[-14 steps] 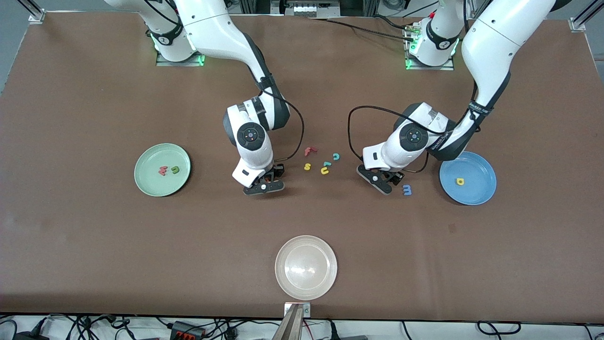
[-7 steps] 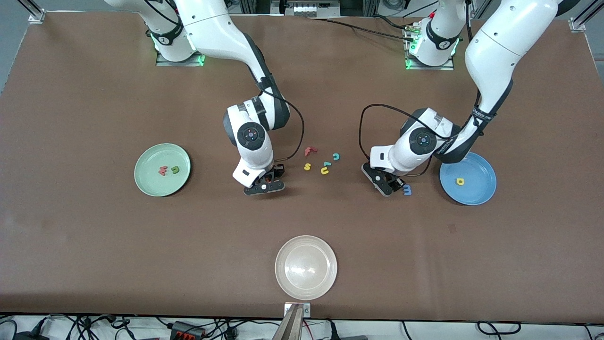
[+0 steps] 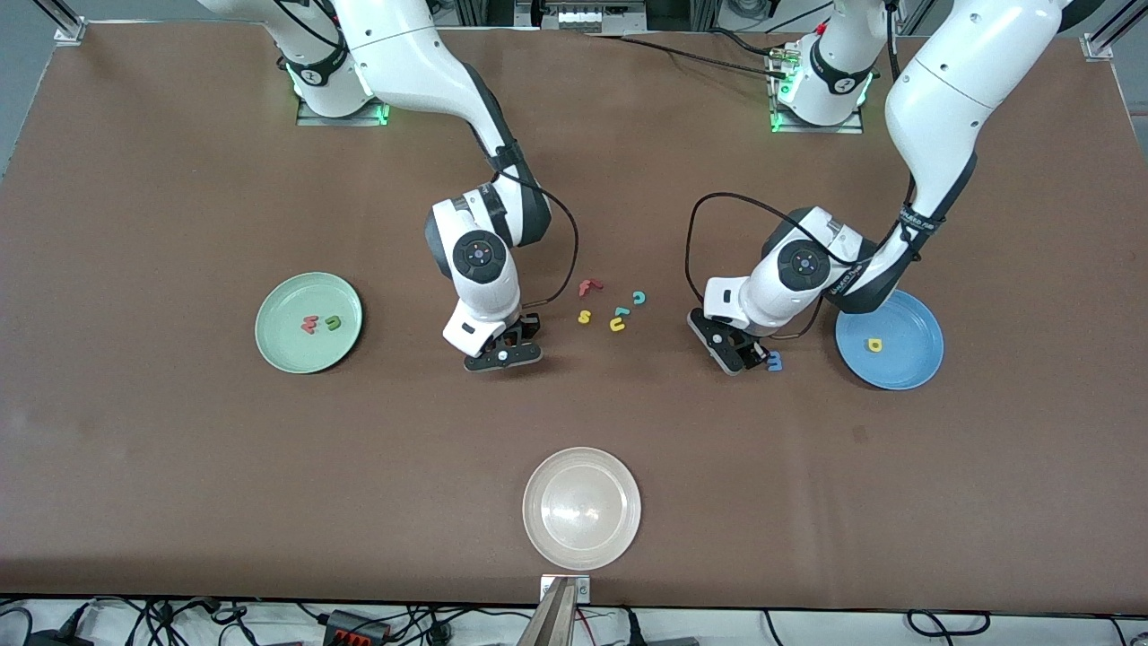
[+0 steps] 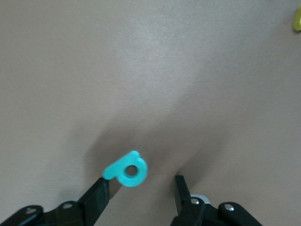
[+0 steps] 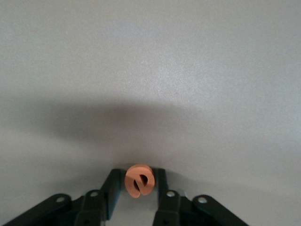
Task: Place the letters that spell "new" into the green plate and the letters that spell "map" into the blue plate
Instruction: 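Place the e on the green plate while the left gripper drops teal p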
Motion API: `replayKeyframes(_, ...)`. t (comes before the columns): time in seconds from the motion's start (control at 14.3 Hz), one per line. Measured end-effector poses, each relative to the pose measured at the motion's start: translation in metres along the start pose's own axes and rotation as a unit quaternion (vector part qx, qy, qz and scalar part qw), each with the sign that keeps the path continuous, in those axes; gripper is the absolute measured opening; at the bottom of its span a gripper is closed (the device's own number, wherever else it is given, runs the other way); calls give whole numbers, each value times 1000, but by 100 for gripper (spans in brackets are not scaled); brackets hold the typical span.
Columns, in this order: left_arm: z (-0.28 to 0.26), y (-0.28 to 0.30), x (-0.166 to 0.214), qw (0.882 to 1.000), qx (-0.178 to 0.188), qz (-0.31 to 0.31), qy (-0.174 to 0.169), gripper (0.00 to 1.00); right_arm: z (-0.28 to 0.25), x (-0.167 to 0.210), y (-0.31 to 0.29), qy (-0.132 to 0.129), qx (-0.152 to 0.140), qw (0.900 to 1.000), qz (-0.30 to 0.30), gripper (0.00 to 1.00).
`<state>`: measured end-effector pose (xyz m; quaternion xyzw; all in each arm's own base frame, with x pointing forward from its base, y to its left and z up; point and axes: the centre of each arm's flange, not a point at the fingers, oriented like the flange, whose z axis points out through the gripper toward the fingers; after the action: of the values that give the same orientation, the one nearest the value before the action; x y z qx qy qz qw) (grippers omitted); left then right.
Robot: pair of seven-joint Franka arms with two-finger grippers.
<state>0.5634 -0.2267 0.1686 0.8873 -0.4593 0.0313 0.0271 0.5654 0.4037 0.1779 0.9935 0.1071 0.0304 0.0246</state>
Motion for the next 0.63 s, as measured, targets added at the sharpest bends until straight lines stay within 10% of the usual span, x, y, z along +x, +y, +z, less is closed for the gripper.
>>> replayKeyframes(0.63, 1, -4, 5, 1000, 9, 7, 18, 65, -6, 11, 34, -14, -20, 999, 23, 28)
